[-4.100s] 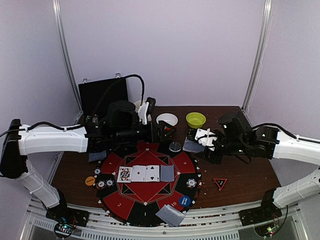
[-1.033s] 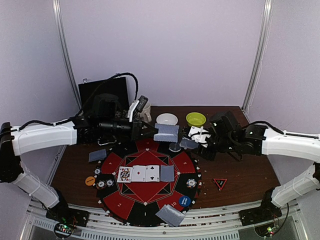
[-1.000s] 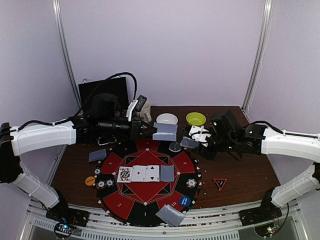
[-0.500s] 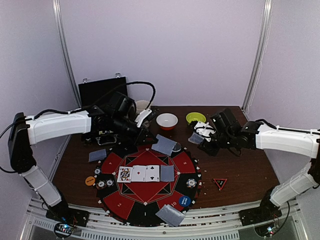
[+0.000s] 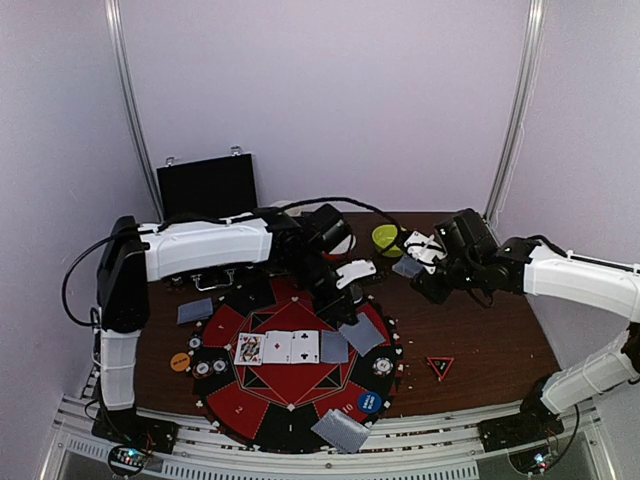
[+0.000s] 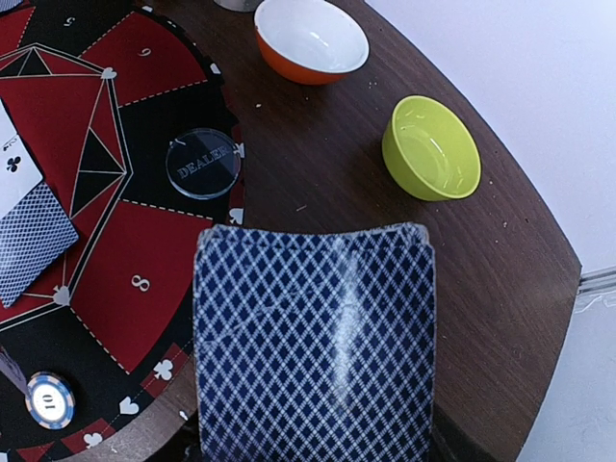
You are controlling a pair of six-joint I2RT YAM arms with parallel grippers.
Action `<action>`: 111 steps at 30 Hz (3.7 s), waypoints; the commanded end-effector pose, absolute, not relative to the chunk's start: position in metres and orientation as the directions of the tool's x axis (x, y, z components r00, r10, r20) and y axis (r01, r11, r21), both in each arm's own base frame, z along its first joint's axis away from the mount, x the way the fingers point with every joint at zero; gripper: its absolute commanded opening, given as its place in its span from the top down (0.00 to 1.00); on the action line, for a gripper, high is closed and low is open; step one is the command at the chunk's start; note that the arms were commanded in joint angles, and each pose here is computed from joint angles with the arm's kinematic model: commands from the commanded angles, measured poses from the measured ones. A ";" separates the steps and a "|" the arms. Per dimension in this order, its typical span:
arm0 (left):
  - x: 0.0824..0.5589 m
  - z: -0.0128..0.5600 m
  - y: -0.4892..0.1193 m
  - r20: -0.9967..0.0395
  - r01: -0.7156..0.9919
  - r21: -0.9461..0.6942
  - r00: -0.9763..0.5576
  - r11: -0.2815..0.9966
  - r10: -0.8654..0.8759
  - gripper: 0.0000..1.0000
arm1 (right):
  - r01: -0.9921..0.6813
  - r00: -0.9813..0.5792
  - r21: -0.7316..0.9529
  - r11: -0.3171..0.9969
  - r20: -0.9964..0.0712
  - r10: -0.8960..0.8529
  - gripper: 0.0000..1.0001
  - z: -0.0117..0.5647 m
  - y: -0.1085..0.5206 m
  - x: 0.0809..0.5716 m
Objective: Distribute texas hold em gaming equipment
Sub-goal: Place the poker card in the community card area, then adjust the poker card in the community card area.
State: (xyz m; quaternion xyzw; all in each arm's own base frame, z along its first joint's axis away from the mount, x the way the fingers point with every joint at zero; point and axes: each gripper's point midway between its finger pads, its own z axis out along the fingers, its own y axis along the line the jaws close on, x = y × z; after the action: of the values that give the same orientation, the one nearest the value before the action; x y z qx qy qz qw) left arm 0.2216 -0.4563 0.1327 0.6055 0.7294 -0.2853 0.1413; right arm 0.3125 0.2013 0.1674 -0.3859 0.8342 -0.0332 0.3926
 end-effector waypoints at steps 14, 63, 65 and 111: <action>0.227 0.094 -0.449 -0.367 0.989 -0.138 -0.104 0.057 0.924 1.00 | -0.604 -0.387 -0.348 0.717 -0.658 -0.646 0.45 0.179 0.193 0.305; 0.267 0.048 -0.506 -0.331 0.963 0.240 0.201 -0.124 0.922 0.77 | -0.613 -0.376 -0.326 0.720 -0.680 -0.629 0.44 0.176 0.193 0.297; 0.270 0.050 -0.507 -0.332 0.959 0.259 0.204 -0.119 0.921 0.66 | -0.614 -0.375 -0.326 0.718 -0.681 -0.630 0.44 0.175 0.193 0.297; 0.220 0.024 -0.520 -0.465 0.978 0.189 0.173 -0.093 0.868 0.86 | -0.432 -0.515 -0.321 0.843 -0.680 -0.522 0.45 0.173 0.144 0.326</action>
State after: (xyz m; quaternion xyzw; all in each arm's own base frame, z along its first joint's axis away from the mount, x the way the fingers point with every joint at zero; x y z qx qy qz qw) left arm 0.2306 -0.5336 0.0240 0.7166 0.6386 -0.1249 0.2512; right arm 0.3226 0.1448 0.1588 -0.2862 0.8738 -0.0604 0.3884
